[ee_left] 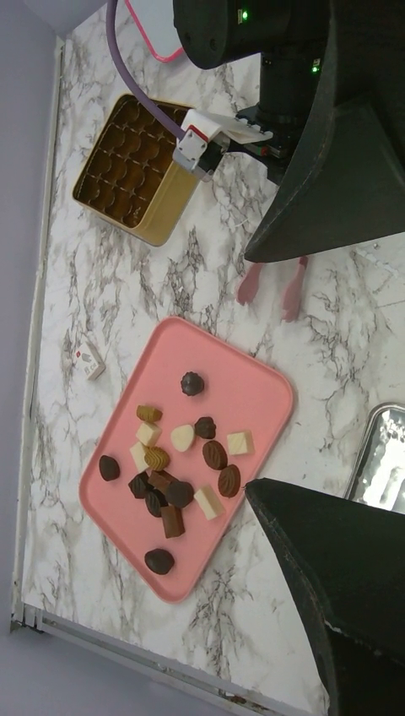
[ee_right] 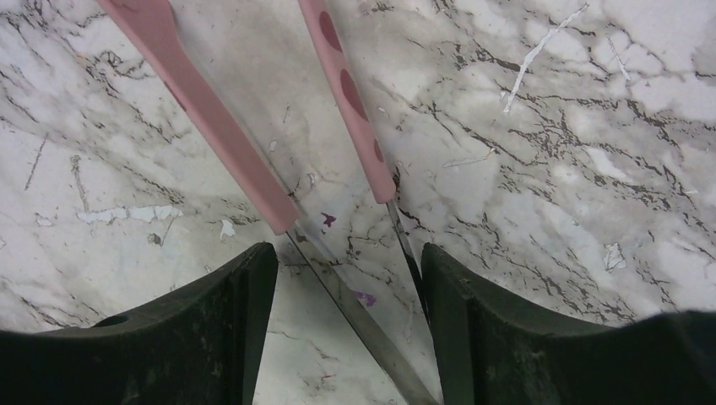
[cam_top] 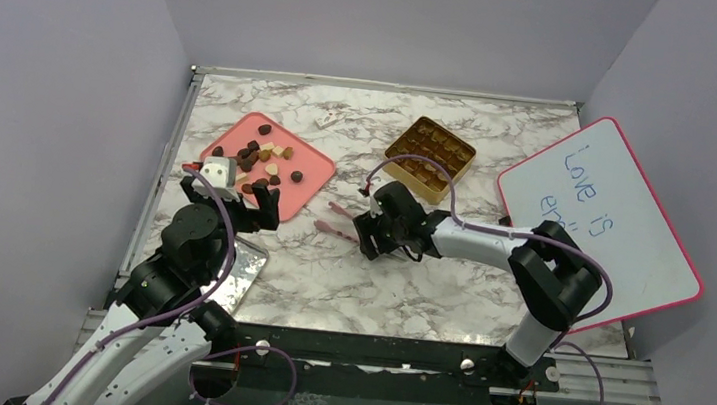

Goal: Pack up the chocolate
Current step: Pick up the clamp from the center of the board, then pick up the fake chocolate from the plate.

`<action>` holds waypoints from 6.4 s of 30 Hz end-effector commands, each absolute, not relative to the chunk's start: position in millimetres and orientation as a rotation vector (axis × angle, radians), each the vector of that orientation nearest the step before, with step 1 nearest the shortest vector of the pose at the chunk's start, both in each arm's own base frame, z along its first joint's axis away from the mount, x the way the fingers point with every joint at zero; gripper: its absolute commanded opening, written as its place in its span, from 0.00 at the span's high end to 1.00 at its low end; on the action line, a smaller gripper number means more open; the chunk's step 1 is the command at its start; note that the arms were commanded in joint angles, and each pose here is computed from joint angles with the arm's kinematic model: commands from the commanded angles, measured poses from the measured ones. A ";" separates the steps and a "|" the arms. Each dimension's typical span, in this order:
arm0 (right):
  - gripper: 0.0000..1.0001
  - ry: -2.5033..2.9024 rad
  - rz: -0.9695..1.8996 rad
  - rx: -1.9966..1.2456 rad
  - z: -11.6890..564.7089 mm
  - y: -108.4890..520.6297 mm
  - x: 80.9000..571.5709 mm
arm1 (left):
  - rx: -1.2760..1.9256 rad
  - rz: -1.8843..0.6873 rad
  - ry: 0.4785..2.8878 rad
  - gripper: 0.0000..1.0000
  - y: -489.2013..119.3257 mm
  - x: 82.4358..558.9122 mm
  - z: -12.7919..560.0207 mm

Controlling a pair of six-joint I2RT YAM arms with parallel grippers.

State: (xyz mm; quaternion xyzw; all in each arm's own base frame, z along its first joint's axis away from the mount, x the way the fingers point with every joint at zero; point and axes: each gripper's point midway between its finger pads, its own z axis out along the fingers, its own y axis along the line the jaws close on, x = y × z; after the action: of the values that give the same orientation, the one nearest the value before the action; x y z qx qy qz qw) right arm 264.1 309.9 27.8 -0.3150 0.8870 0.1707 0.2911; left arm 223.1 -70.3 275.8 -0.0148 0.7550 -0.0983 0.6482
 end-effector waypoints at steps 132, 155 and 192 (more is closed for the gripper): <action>0.60 1.881 0.523 -0.820 221.8 299.3 215.2 | 0.068 -0.573 2.298 0.10 -200.1 254.1 144.4; 0.58 1.985 0.424 -0.867 184.0 345.1 249.4 | 0.154 -0.539 1.736 0.01 -136.7 219.2 276.5; 0.57 2.055 0.241 -0.892 105.0 440.3 341.7 | 0.056 -0.470 1.581 0.01 -97.4 203.3 300.6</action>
State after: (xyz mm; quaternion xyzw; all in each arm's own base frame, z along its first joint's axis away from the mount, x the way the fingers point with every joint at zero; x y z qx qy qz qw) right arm 325.5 436.1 96.6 -0.3683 0.8293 0.1062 0.4067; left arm 203.6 -100.5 300.5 0.0267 0.7069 -0.2147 0.6734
